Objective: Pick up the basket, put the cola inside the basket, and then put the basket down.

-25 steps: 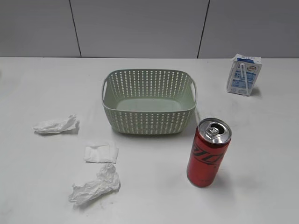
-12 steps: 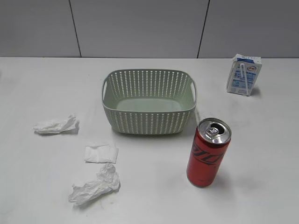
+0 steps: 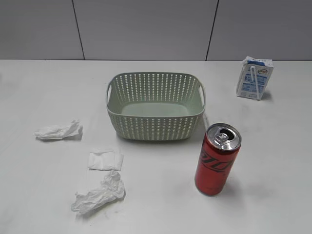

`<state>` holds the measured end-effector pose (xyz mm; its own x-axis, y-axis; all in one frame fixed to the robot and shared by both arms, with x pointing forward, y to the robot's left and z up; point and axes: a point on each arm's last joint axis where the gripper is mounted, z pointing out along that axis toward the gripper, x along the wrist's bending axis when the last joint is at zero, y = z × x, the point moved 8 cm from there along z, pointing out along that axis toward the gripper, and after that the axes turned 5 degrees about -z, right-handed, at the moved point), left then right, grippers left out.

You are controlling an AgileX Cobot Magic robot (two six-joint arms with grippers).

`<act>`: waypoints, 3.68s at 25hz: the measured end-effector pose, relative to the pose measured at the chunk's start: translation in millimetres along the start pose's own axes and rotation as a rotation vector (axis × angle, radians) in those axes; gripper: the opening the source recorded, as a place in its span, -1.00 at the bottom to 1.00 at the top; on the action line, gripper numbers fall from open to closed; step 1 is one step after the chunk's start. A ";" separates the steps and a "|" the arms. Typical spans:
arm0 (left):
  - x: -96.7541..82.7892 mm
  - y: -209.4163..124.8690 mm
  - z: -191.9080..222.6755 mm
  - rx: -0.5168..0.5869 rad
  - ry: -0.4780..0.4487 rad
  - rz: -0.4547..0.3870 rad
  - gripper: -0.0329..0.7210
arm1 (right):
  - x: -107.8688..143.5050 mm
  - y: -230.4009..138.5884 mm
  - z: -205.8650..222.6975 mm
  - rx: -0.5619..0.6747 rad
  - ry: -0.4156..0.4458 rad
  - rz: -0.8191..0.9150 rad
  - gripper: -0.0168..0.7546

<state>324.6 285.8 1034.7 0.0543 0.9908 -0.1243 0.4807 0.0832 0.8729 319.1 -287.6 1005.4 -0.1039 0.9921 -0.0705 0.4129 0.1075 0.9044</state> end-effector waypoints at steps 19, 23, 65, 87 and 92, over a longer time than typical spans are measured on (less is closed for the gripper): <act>-38.5 116.8 182.1 0.428 -0.104 -0.107 0.50 | 0.0 0.2 0.0 -0.001 0.000 0.000 0.48; -71.8 119.1 228.9 0.536 -0.166 -0.055 0.50 | 0.0 0.2 0.0 -0.001 0.000 0.000 0.48; -186.9 -8.1 386.3 0.935 -0.092 0.021 0.18 | 0.0 0.0 0.0 0.000 0.000 0.000 0.48; -190.7 -12.6 379.2 1.021 -0.110 -0.138 -0.92 | 0.0 0.0 0.0 0.000 0.000 0.000 0.47; -178.5 17.1 351.2 1.023 -0.088 -0.108 -0.92 | 0.0 0.0 0.0 0.000 0.000 0.000 0.42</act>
<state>630.6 72.8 906.2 0.0111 0.9686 -0.2483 0.9991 -0.0008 0.0416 319.1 -287.6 1005.4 -0.1038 0.9921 -0.0705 0.4127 0.1074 0.9045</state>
